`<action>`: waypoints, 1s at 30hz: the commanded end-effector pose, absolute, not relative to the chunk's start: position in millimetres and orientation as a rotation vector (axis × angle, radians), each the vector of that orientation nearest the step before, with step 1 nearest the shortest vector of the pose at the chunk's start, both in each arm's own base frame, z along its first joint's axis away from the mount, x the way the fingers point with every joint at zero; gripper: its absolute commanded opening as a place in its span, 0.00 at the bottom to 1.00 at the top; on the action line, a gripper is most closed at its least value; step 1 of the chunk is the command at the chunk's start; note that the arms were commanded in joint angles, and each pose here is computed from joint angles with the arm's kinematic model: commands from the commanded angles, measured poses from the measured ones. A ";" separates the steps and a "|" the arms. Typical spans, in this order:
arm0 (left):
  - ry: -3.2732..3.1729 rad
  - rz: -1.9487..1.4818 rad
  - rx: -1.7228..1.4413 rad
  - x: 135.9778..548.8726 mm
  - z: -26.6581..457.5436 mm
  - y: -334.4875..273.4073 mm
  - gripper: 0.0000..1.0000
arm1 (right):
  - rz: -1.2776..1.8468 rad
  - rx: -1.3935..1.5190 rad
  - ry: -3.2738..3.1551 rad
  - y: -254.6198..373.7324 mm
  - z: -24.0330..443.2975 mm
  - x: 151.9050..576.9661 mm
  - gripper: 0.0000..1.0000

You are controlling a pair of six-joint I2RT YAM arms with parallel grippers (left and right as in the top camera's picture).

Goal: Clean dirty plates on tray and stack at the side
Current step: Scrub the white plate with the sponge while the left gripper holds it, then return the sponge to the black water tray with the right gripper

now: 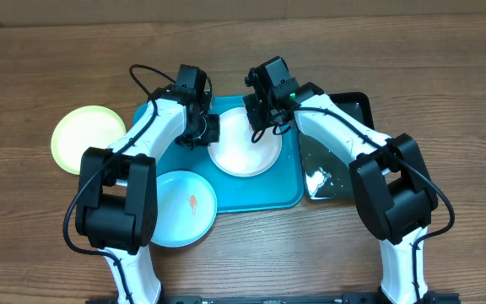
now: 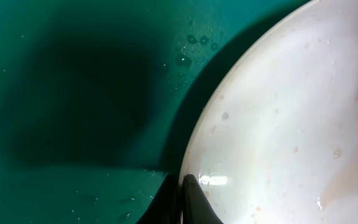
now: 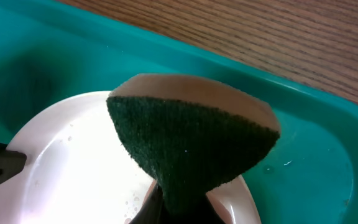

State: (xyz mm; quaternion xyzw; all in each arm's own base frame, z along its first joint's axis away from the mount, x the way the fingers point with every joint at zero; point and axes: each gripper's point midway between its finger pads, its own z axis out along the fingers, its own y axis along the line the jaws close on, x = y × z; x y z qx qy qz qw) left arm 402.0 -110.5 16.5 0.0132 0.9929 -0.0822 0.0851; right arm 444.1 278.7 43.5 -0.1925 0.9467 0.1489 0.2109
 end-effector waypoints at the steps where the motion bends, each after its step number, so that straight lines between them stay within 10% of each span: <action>1: 2.987 -0.248 0.046 397.7 6.7 -114.5 0.04 | 0.401 -0.538 2.655 278.0 31.1 439.9 0.04; 21: 2.984 -0.249 0.052 398.2 6.8 -115.9 0.04 | 0.746 -0.755 2.734 350.1 12.9 350.0 0.04; 30: 2.984 -0.249 0.052 398.0 6.8 -116.0 0.04 | 0.775 -0.681 2.607 338.4 80.7 380.2 0.04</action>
